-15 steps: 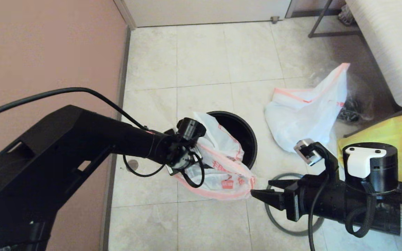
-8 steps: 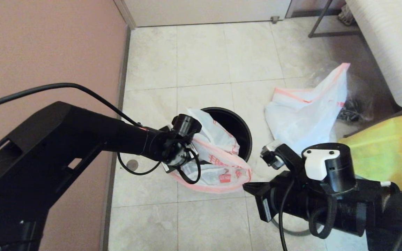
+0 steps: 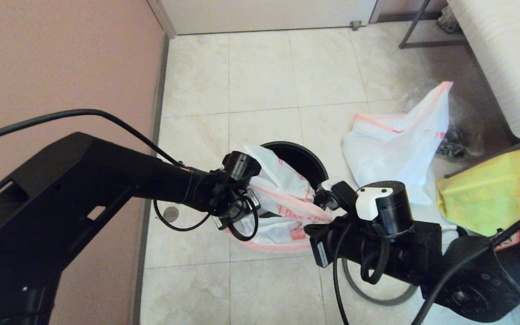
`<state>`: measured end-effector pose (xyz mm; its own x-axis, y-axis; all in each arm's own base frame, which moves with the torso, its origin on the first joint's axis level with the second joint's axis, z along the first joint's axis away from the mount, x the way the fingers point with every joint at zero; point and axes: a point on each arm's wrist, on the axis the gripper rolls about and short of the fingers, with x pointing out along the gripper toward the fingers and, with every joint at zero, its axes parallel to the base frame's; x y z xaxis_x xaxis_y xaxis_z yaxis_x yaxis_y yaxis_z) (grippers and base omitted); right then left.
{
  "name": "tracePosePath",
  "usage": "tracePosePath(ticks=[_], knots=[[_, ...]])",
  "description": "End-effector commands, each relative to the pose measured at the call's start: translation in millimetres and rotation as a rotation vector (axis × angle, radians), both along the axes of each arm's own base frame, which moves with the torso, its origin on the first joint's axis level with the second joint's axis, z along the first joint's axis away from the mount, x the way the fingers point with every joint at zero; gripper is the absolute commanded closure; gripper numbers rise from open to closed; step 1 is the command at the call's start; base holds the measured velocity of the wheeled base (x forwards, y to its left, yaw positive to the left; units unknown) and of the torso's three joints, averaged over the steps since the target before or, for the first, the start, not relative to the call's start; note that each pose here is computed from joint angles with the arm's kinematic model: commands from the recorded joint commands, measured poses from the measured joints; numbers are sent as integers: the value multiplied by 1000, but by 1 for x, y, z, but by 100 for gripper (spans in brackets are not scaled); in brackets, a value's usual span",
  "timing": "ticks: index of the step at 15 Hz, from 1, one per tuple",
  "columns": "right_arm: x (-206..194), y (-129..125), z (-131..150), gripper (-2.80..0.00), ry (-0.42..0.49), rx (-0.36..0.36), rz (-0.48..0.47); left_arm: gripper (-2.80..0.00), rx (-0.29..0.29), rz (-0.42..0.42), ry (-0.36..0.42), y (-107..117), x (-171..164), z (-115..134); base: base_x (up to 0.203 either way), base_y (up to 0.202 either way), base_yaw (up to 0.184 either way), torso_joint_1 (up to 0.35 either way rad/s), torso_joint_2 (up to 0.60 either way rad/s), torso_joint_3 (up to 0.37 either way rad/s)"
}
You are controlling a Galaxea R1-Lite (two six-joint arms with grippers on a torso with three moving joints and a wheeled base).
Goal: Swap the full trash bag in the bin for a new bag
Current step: Put the new garbage bag on the trash can
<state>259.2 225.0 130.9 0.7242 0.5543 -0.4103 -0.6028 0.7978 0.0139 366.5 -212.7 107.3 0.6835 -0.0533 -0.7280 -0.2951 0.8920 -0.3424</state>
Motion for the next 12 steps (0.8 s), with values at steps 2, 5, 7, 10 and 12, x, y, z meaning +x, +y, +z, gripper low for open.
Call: tracePosePath(ticks=[2, 5, 7, 10, 12], knots=[[20, -2, -28, 0, 40, -70, -70, 0, -8, 5, 0, 3, -1, 2, 0, 0, 0, 0, 0, 0], [17, -12, -44, 0, 73, -122, -129, 0, -9, 12, 0, 5, 1, 1, 0, 0, 0, 0, 0, 0], [24, -15, -56, 0, 101, -143, -149, 0, -10, 13, -1, 5, 1, 2, 0, 0, 0, 0, 0, 0], [35, -18, -65, 0, 114, -152, -175, 0, -11, 12, -1, 5, 1, 2, 0, 0, 0, 0, 0, 0], [46, -18, -72, 0, 117, -154, -193, 0, -32, -9, 6, 4, -1, 4, 0, 0, 0, 0, 0, 0]])
